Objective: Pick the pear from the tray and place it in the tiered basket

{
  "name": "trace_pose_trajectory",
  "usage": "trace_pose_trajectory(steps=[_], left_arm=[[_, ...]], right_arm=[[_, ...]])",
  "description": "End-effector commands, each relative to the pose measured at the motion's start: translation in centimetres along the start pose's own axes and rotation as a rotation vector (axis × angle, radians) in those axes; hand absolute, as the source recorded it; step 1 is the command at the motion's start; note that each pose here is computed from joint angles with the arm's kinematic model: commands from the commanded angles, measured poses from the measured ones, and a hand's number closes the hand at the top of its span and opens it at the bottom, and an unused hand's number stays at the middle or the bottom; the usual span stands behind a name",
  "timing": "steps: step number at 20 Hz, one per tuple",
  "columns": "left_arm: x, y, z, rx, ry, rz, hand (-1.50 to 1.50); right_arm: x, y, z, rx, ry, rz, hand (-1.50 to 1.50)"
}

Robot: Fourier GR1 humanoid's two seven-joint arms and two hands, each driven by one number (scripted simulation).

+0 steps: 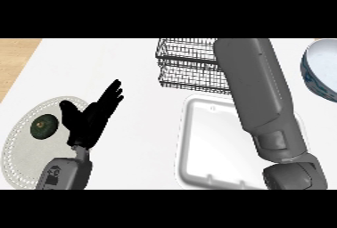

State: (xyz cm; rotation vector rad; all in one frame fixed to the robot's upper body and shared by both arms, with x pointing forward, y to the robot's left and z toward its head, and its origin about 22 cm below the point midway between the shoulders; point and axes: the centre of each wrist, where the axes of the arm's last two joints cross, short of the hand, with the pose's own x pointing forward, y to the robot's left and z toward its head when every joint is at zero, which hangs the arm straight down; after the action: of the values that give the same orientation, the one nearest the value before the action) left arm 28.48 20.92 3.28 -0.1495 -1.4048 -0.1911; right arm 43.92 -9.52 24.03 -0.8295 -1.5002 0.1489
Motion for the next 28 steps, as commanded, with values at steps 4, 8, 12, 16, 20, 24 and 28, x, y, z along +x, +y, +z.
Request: trace_pose_trajectory(steps=[4,8,12,16,20,24,28], left_arm=[[0.3,0.1,-0.2,-0.022,0.005,-0.010,0.00],[-0.2,-0.5,-1.4,-0.017,-0.016,-0.001,0.00],[0.8,-0.5,-1.2,-0.003,-0.018,-0.004,0.00],[-0.8,0.4,-0.6,-0.009,0.006,-0.002,0.00],[-1.6,0.6,-0.4,0.042,0.035,0.019,0.00],[-2.5,1.8,1.3,0.097,0.045,0.007,0.00],[-2.4,4.1,1.9,0.132,0.053,0.030,0.00]], right_arm=[[-1.0,2.8,-0.8,0.048,-0.079,-0.156,-1.50],[-0.9,4.3,-0.3,0.029,-0.173,-0.196,-1.50],[0.0,4.5,-0.4,-0.112,-0.210,-0.212,-1.50],[1.1,4.2,-0.4,-0.238,-0.142,-0.288,-1.50],[0.6,2.0,-1.9,-0.282,-0.001,-0.364,-1.50],[-3.8,-0.6,-3.1,-0.261,0.034,-0.295,-1.50],[-7.1,-3.3,-2.9,-0.151,0.001,-0.272,-1.50]])
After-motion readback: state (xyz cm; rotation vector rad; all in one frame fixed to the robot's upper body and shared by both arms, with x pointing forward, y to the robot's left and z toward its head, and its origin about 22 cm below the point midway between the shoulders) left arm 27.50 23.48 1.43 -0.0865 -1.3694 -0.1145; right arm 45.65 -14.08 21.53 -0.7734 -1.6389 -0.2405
